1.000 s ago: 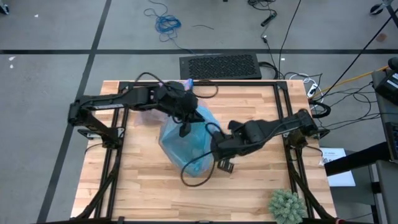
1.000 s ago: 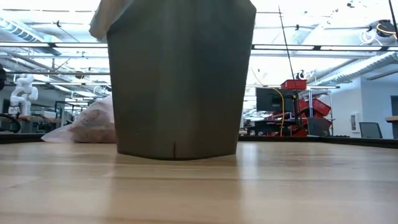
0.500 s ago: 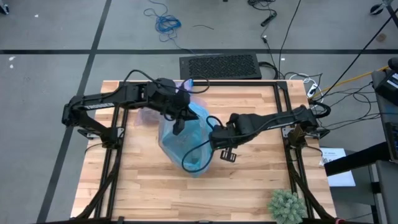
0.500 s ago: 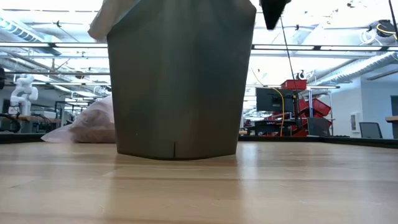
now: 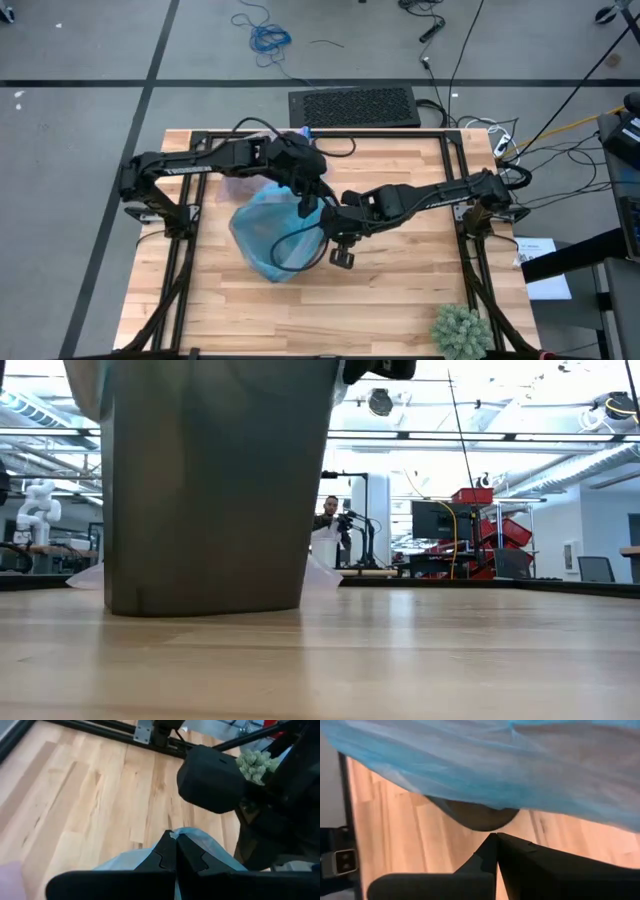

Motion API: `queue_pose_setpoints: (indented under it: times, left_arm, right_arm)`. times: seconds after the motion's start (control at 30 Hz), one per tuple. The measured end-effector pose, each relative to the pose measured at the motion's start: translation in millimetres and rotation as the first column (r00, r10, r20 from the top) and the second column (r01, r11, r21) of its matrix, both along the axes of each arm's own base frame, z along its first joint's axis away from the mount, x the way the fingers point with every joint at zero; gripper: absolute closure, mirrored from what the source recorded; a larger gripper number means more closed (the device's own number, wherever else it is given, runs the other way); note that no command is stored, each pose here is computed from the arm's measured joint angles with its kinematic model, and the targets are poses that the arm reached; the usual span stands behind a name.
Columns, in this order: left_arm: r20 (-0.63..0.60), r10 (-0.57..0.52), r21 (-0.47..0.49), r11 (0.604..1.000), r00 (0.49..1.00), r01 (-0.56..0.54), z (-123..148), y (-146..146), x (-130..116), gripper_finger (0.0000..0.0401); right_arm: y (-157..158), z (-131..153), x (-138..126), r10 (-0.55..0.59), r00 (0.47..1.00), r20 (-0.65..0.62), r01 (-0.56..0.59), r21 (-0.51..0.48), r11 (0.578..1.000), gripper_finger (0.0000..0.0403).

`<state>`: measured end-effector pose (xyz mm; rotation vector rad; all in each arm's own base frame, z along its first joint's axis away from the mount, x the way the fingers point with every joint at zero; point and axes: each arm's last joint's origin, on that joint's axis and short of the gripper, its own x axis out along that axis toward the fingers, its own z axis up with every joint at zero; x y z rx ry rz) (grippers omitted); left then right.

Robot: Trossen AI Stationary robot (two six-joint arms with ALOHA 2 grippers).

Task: Place trash/remove bag and relplace
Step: Insert the new trash bag into the trash bin

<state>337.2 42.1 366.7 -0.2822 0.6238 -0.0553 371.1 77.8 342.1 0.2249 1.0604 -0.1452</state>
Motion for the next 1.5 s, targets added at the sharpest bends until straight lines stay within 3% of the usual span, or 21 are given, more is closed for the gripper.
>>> queue_pose_setpoints:
  times: [0.2,0.33,0.47,0.6,0.7,0.83,1.0,1.17,1.3,1.5]
  left_arm:
    - [-0.024,-0.026,-0.040,0.999,0.999,0.025,-7.9,-0.6,6.2,0.0401]
    - [-0.016,-0.029,-0.040,0.999,0.999,0.028,-7.5,-1.0,7.1,0.0401]
    - [-0.002,-0.029,-0.038,0.999,1.000,0.029,-7.2,-0.8,8.7,0.0401]
    - [-0.005,-0.020,-0.052,0.998,1.000,0.019,-7.2,-0.6,8.7,0.0401]
    - [-0.076,-0.014,-0.051,0.999,0.997,0.010,-12.7,-0.6,4.5,0.0401]
    - [-0.098,-0.015,-0.046,0.999,0.995,0.010,-14.5,0.6,2.9,0.0401]
    - [-0.205,0.002,-0.032,0.999,0.979,-0.009,-22.0,1.2,-4.5,0.0401]
    - [-0.304,0.024,0.023,1.000,0.952,-0.017,-28.5,1.8,-12.0,0.0401]
    - [-0.336,0.134,0.112,0.988,0.932,-0.102,-30.3,5.1,-14.2,0.0401]
    - [-0.366,0.167,0.137,0.983,0.916,-0.125,-32.0,5.9,-16.9,0.0401]
  right_arm:
    - [11.6,32.8,-19.6,0.078,0.996,0.051,-0.080,0.036,0.996,0.0400]
    - [21.0,67.0,-31.4,0.237,0.955,0.179,-0.235,-0.036,0.971,0.0377]
    - [14.9,85.5,-24.5,0.306,0.905,0.296,-0.284,-0.114,0.952,0.0334]
    - [5.1,69.7,-5.8,0.345,0.903,0.256,-0.317,-0.145,0.937,0.0276]
    - [2.1,61.0,-1.2,0.402,0.893,0.204,-0.371,-0.172,0.912,0.0237]
    - [2.7,59.6,-0.5,0.474,0.862,0.181,-0.433,-0.225,0.873,0.0210]
    - [-1.0,56.0,-1.5,0.529,0.842,0.112,-0.480,-0.295,0.826,0.0211]
    - [-1.7,55.3,-1.9,0.601,0.797,0.059,-0.541,-0.372,0.754,0.0223]
    - [-1.8,48.1,2.2,0.632,0.775,-0.004,-0.578,-0.411,0.705,0.0226]
    - [7.9,48.0,7.1,0.660,0.751,0.023,-0.582,-0.447,0.679,0.0227]
